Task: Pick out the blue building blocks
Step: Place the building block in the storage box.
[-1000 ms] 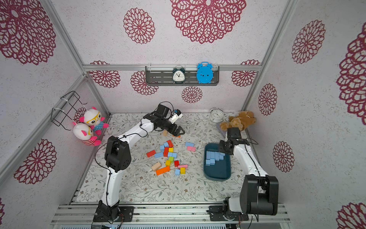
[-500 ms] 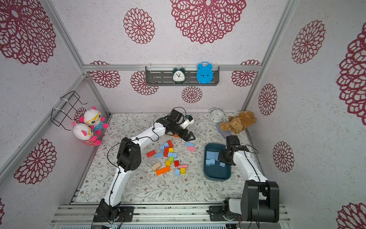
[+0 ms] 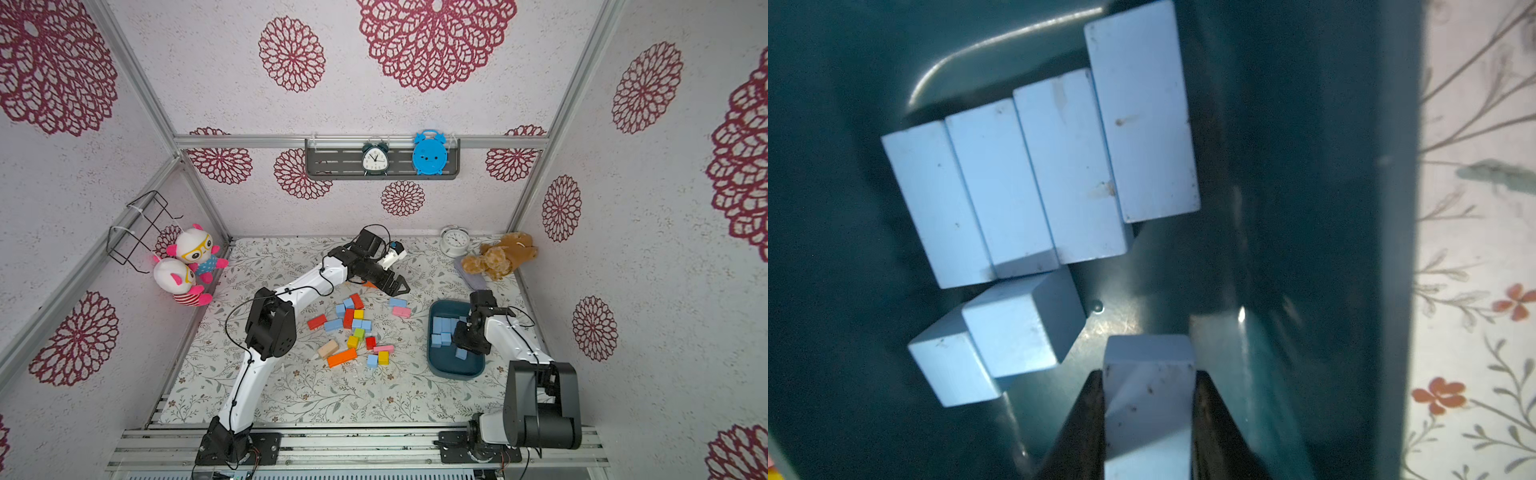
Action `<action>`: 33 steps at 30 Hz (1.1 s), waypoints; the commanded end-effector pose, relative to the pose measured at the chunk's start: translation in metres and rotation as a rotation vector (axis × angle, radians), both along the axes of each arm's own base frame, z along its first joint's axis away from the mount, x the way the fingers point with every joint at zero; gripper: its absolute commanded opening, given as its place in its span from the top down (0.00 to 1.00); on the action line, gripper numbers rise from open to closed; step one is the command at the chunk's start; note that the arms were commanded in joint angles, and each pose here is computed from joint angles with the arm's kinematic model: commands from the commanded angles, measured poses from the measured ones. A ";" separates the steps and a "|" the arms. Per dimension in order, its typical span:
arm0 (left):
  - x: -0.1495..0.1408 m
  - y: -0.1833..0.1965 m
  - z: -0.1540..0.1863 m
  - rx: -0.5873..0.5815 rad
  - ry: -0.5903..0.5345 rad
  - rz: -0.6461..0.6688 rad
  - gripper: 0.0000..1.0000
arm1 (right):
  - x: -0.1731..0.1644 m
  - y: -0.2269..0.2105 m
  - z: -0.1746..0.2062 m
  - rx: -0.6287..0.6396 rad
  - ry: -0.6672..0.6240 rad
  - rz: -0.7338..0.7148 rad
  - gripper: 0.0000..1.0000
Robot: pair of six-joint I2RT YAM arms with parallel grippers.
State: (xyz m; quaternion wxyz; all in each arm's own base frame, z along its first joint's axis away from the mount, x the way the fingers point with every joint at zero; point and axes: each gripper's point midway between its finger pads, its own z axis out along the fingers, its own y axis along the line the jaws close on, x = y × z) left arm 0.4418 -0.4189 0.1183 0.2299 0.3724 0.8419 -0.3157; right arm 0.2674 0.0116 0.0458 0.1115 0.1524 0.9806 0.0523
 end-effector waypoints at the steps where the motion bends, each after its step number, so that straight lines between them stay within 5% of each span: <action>1: 0.007 0.003 -0.005 -0.007 0.014 0.013 0.02 | 0.010 -0.001 0.001 -0.016 -0.033 0.007 0.73; 8: 0.013 0.009 0.000 -0.014 0.006 0.025 0.02 | 0.015 0.005 0.007 0.022 -0.054 0.017 0.50; 17: 0.029 0.046 0.017 -0.009 0.014 0.082 0.02 | 0.019 -0.001 0.046 -0.009 -0.103 -0.001 0.49; 26: 0.023 0.109 0.025 -0.021 0.052 0.200 0.02 | 0.004 -0.004 0.020 0.012 -0.014 -0.149 0.52; 33: 0.023 0.125 0.005 -0.013 0.094 0.252 0.02 | 0.003 -0.001 -0.005 0.023 0.043 -0.129 0.55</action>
